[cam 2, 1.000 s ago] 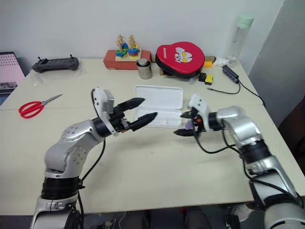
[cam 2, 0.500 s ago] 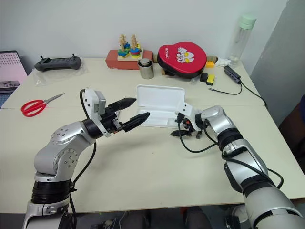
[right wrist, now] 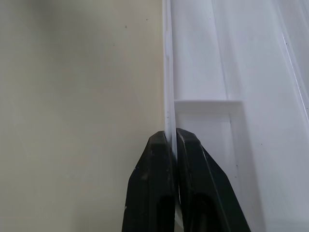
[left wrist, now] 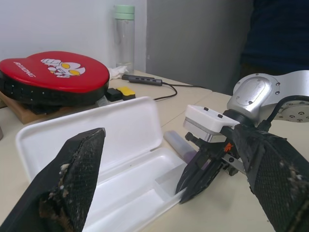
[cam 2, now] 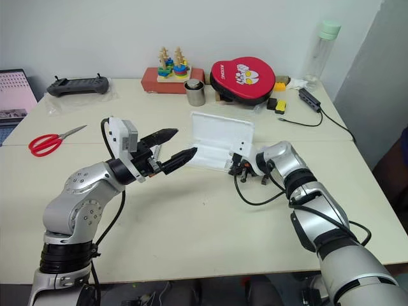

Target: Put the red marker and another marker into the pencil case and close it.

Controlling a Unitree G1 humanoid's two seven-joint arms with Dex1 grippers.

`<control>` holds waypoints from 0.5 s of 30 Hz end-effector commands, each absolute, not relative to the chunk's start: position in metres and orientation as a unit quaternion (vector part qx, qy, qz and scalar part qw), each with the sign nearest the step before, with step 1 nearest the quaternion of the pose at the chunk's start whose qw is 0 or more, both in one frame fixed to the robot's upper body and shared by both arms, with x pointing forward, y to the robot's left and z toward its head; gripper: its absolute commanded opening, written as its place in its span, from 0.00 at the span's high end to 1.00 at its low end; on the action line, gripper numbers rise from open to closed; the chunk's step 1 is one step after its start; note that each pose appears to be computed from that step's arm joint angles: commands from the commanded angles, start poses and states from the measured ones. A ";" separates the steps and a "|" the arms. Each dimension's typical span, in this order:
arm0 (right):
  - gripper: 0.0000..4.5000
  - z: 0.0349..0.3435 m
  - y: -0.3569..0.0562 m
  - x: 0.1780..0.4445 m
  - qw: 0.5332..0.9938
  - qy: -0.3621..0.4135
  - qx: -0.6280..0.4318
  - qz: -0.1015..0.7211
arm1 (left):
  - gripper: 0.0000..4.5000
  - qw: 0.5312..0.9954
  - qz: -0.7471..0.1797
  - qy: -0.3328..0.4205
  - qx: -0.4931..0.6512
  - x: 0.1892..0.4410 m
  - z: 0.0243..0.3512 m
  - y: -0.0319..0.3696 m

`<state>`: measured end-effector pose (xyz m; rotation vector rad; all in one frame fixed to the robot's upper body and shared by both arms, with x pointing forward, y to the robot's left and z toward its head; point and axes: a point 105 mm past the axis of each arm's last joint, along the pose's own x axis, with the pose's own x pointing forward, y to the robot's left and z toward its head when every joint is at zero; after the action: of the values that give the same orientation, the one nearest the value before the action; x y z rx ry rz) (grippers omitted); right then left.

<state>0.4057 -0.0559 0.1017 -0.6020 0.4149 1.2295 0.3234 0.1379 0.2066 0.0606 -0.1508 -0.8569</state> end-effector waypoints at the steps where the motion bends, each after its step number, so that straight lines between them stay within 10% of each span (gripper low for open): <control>1: 0.99 0.115 -0.051 0.409 0.754 0.160 -0.286 0.569 | 0.00 0.909 -0.403 -0.101 0.043 0.319 0.222 0.149; 15: 0.99 0.104 -0.037 0.334 0.670 0.098 -0.294 0.675 | 0.00 0.922 -0.381 -0.023 0.061 0.298 0.189 0.185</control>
<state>0.3451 -0.0466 0.0893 -0.6286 0.2794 1.4746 0.3031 0.1881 0.1723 0.0953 0.0119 -0.7630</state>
